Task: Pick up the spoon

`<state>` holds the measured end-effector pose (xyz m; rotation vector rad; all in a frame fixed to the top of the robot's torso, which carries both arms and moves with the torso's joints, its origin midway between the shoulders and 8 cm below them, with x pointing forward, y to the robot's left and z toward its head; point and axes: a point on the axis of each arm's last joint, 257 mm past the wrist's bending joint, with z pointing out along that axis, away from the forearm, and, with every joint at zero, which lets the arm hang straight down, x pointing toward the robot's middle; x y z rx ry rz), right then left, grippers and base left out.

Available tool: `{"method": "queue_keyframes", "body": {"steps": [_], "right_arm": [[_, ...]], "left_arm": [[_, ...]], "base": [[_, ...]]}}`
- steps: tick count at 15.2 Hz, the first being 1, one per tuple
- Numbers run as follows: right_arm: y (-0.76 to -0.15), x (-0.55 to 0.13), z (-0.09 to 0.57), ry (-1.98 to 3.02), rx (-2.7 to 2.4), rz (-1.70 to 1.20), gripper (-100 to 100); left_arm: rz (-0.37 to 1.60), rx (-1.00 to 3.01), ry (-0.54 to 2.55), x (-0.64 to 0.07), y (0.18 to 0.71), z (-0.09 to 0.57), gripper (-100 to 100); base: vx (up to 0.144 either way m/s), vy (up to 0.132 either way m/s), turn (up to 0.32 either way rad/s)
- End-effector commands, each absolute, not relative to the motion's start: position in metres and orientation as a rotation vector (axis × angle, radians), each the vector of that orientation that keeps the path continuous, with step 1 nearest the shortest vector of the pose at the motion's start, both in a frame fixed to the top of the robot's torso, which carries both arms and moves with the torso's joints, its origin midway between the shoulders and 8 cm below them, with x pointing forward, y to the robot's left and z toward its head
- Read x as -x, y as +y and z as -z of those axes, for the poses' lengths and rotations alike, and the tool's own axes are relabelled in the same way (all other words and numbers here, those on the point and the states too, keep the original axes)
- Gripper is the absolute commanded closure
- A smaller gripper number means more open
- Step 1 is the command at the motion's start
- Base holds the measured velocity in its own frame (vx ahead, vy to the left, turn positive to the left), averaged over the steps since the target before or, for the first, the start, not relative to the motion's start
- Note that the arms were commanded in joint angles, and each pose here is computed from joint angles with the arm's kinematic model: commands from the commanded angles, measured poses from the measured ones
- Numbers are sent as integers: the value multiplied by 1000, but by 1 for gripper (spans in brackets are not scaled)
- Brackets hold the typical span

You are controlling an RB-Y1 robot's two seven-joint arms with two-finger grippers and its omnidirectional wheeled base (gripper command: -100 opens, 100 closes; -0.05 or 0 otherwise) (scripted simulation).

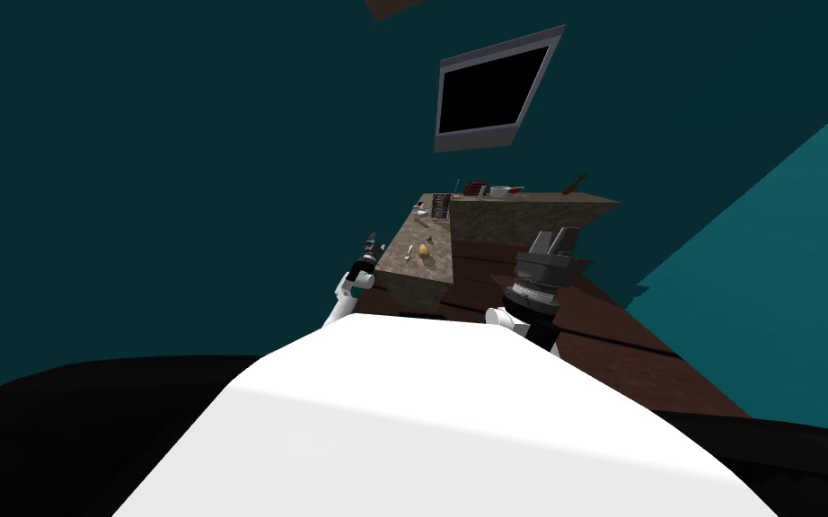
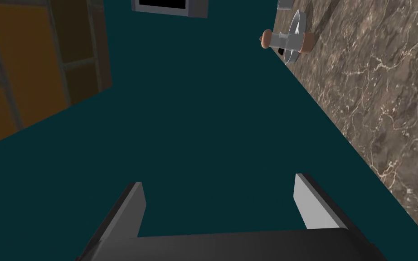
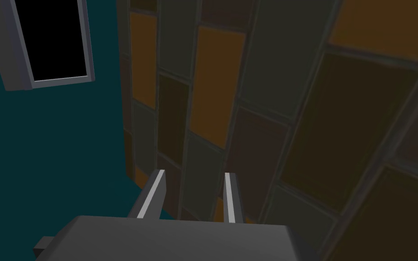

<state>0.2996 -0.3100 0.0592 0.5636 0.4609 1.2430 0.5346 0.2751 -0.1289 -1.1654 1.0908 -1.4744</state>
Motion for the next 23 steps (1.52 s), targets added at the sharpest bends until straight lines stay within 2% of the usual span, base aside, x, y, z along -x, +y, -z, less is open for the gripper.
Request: {"method": "queue_keyframes", "body": {"steps": [1, 23], "right_arm": [[-310, -300, -59, 461, -564, -1243, 0], [-310, -300, -59, 461, -564, -1243, 0]], "left_arm": [[1459, 1206, 1105, -542, 280, 142, -100], [1389, 1740, 1108, -635, 310, 217, -100]], "base": [[2, -17, -1], [4, -16, 3]]}}
